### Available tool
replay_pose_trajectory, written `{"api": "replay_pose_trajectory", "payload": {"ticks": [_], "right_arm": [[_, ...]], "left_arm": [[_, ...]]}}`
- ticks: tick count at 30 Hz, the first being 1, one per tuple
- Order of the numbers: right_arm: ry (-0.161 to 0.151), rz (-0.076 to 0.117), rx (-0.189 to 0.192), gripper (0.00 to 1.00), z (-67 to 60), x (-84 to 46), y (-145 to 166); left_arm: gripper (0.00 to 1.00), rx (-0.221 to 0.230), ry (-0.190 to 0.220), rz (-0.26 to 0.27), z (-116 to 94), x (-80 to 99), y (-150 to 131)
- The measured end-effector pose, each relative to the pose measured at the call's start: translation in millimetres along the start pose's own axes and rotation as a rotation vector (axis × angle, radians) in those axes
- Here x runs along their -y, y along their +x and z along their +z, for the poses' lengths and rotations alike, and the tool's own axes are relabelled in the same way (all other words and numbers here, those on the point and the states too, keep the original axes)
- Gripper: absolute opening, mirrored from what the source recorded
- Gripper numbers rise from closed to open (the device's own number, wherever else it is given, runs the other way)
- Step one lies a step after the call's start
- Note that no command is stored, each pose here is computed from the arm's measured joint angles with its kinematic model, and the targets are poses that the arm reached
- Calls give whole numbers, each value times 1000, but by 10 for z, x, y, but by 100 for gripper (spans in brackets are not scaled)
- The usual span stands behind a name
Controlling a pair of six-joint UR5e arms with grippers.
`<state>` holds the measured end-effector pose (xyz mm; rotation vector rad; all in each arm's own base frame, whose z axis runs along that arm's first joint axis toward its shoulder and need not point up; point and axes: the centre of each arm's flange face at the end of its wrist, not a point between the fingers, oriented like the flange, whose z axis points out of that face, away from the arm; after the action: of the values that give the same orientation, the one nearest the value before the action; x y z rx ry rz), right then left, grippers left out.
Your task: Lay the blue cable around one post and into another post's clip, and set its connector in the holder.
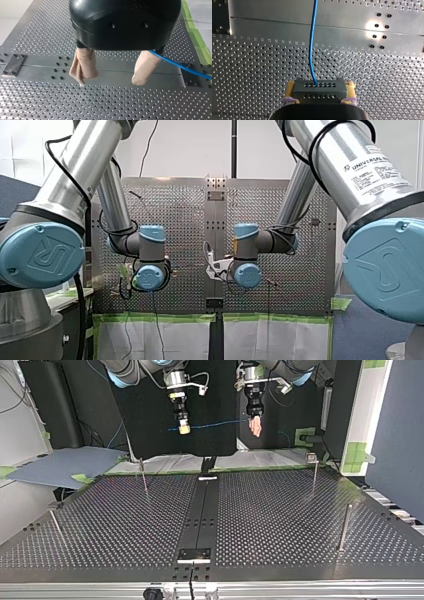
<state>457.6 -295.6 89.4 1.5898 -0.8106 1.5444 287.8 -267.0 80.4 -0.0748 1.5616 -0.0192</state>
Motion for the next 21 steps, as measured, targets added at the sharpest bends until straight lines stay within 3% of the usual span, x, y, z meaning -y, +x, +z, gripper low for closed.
{"api": "replay_pose_trajectory", "payload": {"ticks": [21], "right_arm": [[-1, -2, 7, 0, -8, -3, -3]], "left_arm": [[100, 0, 0, 0, -4, -2, -2]]}}
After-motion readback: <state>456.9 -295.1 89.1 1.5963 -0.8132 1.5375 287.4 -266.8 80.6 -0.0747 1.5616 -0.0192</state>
